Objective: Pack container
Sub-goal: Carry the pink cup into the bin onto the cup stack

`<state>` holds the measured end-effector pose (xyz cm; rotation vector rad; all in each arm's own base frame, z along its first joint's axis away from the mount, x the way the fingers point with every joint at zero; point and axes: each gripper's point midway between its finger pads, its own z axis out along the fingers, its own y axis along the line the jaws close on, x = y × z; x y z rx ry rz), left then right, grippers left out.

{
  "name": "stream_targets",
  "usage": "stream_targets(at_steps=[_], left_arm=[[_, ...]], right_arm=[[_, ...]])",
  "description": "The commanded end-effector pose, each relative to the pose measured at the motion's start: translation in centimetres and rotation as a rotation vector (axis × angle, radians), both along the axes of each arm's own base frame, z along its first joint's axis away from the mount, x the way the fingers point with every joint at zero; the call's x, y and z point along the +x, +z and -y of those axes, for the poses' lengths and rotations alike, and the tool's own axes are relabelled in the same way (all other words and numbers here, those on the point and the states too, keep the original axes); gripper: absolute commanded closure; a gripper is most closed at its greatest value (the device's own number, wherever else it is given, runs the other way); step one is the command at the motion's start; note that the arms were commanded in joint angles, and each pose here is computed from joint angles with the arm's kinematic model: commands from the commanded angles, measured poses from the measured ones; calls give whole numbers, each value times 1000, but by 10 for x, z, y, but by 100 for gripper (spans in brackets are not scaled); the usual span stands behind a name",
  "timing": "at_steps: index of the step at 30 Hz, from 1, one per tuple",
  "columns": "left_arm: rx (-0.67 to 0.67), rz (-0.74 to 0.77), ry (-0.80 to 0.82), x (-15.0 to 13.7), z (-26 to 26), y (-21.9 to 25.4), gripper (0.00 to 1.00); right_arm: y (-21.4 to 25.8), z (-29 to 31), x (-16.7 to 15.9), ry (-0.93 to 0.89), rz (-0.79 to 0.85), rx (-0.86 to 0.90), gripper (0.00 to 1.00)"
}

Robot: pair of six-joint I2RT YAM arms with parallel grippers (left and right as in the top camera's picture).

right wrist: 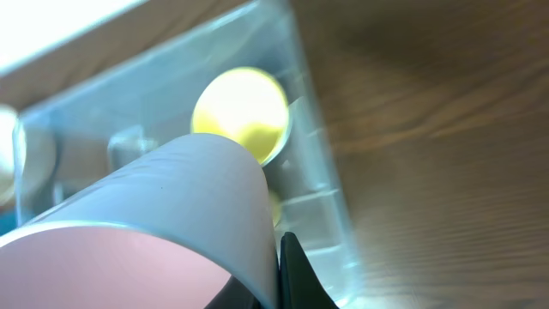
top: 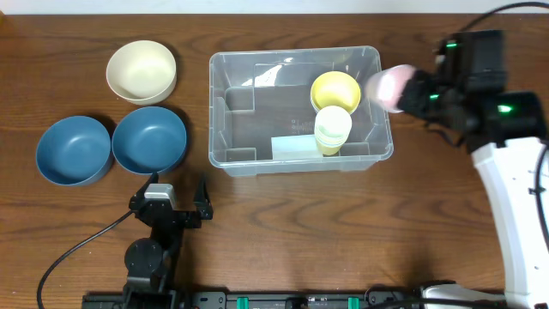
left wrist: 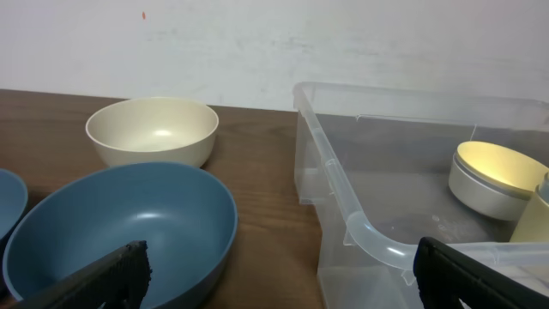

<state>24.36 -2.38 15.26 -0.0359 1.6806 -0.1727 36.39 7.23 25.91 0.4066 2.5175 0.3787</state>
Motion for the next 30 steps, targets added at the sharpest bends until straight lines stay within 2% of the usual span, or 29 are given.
stream_targets(at_steps=[1, 8, 18, 19, 20, 22, 24, 30], left_arm=[[21, -49, 23, 0, -5, -17, 2], [21, -49, 23, 0, -5, -17, 2], [21, -49, 23, 0, -5, -17, 2], [21, -49, 23, 0, -5, -17, 2], [21, -49, 23, 0, -5, -17, 2], [21, -49, 23, 0, -5, -17, 2], [21, -49, 23, 0, -5, -17, 2], [21, -48, 23, 0, -5, -17, 2]], right_arm=[[-12, -29, -8, 91, -30, -21, 99], [-43, -57, -20, 142, -81, -82, 99], [-92, -65, -18, 124, -140, -79, 98], [-94, -65, -18, 124, -145, -81, 93], [-95, -65, -17, 124, -149, -82, 82], [-96, -65, -17, 124, -152, -83, 42], [-96, -66, -17, 127, -153, -79, 35], [-76, -73, -10, 140, -89, -37, 35]])
